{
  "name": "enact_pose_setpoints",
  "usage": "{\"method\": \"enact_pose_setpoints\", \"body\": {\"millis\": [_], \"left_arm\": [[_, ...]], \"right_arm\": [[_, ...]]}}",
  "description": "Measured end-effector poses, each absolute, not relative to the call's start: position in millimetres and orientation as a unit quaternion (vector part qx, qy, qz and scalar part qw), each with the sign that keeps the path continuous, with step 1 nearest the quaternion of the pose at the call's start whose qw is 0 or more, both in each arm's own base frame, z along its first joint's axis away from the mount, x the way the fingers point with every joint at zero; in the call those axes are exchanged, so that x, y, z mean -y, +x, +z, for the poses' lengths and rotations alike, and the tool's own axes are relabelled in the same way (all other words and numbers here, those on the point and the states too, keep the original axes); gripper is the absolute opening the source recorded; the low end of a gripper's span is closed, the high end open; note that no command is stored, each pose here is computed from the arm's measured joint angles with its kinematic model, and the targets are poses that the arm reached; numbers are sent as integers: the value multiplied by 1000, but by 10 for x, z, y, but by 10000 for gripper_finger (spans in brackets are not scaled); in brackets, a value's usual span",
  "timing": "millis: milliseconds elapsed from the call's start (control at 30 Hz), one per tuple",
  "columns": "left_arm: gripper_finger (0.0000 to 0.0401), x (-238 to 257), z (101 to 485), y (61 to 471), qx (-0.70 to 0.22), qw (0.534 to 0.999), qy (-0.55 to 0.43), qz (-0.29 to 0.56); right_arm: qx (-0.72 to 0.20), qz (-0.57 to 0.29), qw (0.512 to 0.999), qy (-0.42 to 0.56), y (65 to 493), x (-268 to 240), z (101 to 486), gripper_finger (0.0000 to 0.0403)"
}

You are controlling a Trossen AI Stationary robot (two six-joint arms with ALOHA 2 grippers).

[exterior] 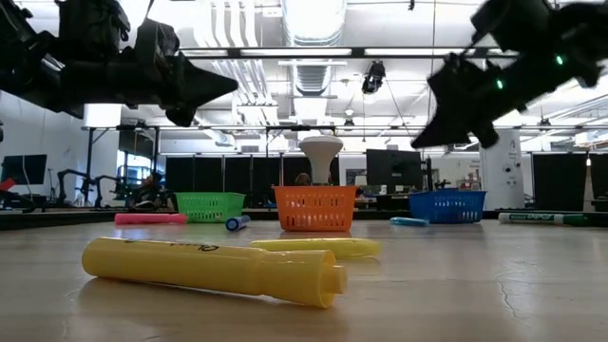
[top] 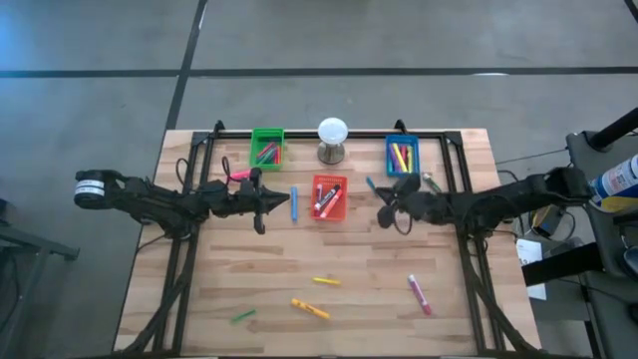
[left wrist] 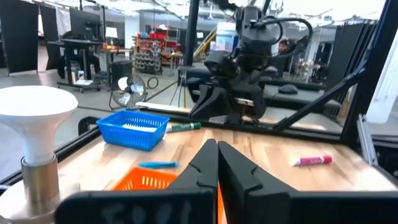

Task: Pick & Place Markers
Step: Put the blue pen into the green bin

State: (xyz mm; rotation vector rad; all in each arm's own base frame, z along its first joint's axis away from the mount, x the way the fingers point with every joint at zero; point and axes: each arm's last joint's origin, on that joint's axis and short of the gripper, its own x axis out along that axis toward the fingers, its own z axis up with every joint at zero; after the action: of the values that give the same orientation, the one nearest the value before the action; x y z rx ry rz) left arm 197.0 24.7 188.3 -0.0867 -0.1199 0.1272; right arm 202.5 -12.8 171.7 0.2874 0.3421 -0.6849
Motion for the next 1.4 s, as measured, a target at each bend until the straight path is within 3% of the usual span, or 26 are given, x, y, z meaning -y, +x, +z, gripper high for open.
{"method": "enact_pose_setpoints", "body": {"millis": [300,600,800,1067,1233,1400], "left_arm": [[1,-248,1846,1974,40,997,-34,65],[0,-248,1821,1974,27,997,-30,65],[0,-250,1814,1978,21,997,-33,66],[0,-249,1826,1984,24,997,-34,66],[12,-249,1831,2001,17,997,-45,67],[71,-219,1846,2049,-2,997,-61,49]], "right_arm": [[-211,-421,867,164,1976,168,1204,87],[-244,-430,845,203,2194,370,971,145],[-275,-436,832,205,2295,469,835,118],[-281,-403,848,199,2340,392,902,25],[-249,-364,880,177,2420,219,1121,35],[-219,-306,920,113,2595,-80,1409,38]]}}
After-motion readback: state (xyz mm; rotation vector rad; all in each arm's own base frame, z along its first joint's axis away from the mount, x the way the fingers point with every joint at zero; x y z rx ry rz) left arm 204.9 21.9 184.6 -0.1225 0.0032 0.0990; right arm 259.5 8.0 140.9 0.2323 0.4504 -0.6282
